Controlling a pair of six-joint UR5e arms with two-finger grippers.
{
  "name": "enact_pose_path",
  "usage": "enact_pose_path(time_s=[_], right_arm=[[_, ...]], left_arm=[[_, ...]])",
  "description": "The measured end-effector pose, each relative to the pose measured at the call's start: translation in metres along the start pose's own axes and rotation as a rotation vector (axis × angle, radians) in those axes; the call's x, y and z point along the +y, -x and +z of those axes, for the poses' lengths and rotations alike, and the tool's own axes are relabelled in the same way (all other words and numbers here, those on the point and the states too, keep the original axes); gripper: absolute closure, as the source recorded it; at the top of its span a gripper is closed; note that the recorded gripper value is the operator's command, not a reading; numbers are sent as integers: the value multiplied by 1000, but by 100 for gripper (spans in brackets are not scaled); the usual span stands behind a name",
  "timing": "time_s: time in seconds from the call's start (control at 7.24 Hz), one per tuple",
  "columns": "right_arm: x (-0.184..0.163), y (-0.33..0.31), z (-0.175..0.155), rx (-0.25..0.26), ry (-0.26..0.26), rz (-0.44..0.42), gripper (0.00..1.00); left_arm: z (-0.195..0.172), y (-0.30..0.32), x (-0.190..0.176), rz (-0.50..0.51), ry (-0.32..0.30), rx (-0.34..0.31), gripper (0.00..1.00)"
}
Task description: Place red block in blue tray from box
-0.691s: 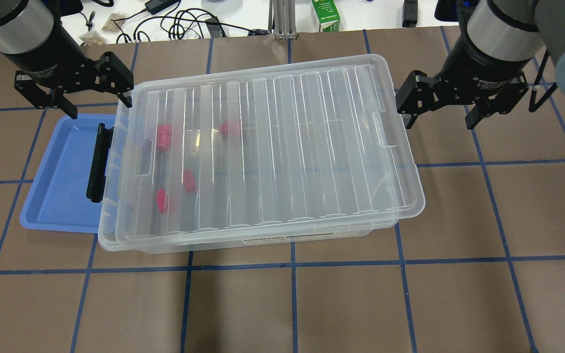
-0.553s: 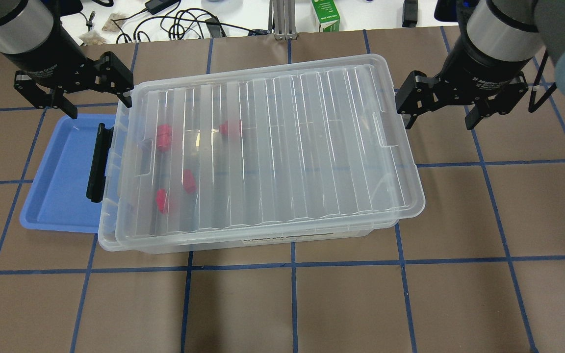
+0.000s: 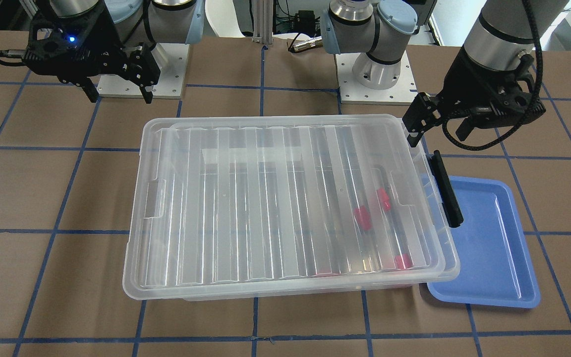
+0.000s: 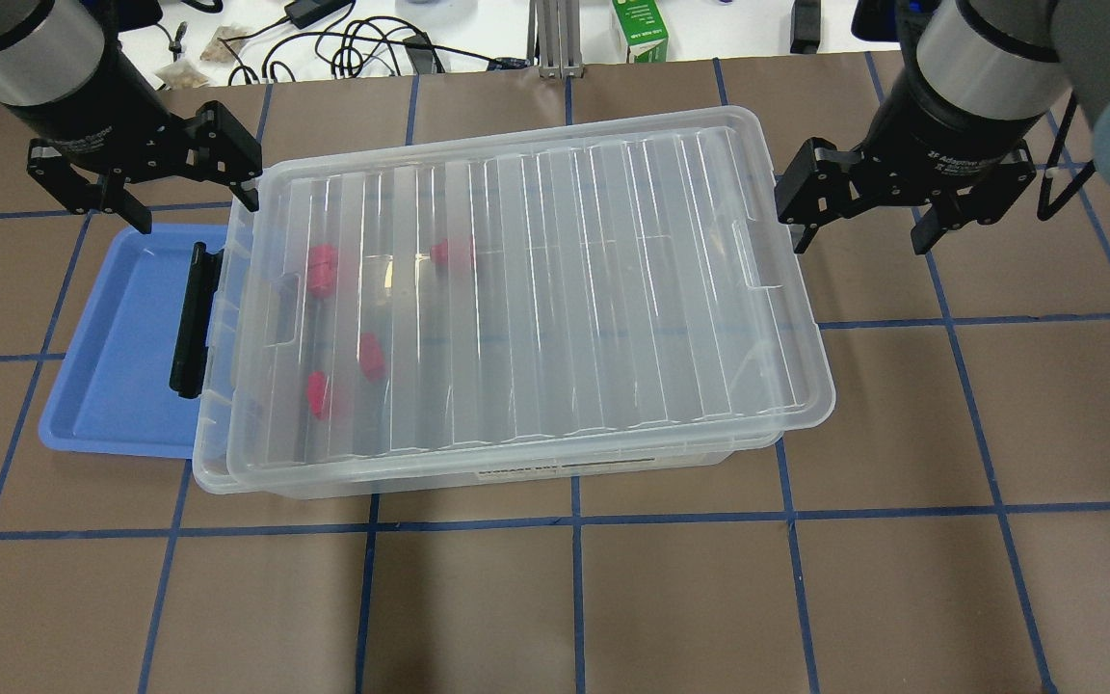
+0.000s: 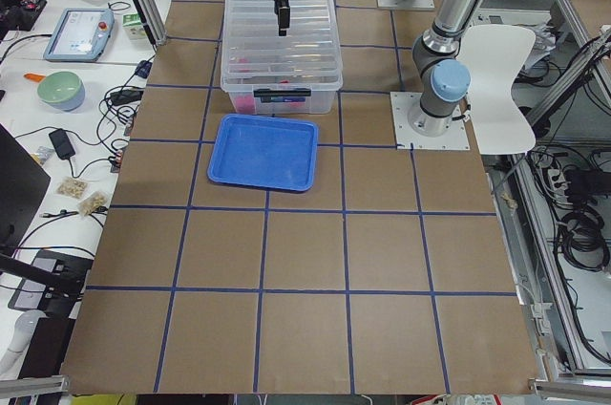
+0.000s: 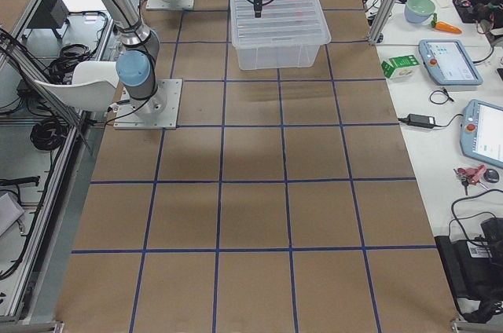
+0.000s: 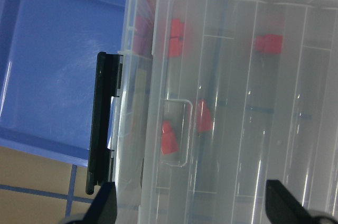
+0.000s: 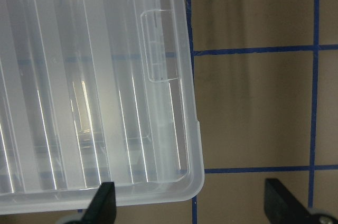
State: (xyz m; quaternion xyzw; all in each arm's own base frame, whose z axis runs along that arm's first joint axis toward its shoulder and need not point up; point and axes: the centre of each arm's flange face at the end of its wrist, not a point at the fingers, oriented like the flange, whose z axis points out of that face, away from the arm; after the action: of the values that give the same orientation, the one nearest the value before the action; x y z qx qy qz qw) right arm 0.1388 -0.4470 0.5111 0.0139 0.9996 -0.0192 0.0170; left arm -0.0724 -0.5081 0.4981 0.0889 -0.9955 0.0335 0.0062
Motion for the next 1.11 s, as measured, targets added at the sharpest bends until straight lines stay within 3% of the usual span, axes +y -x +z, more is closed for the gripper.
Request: enact_pose_path(time_s=[0.55,1.11], right_arm=[[-22,-2,29,-3,30,-12,0],[-85,-10,86,4,-27,-19,0]], left_arm=[[0,0,0,1,0,0,0],[0,0,0,1,0,0,0]])
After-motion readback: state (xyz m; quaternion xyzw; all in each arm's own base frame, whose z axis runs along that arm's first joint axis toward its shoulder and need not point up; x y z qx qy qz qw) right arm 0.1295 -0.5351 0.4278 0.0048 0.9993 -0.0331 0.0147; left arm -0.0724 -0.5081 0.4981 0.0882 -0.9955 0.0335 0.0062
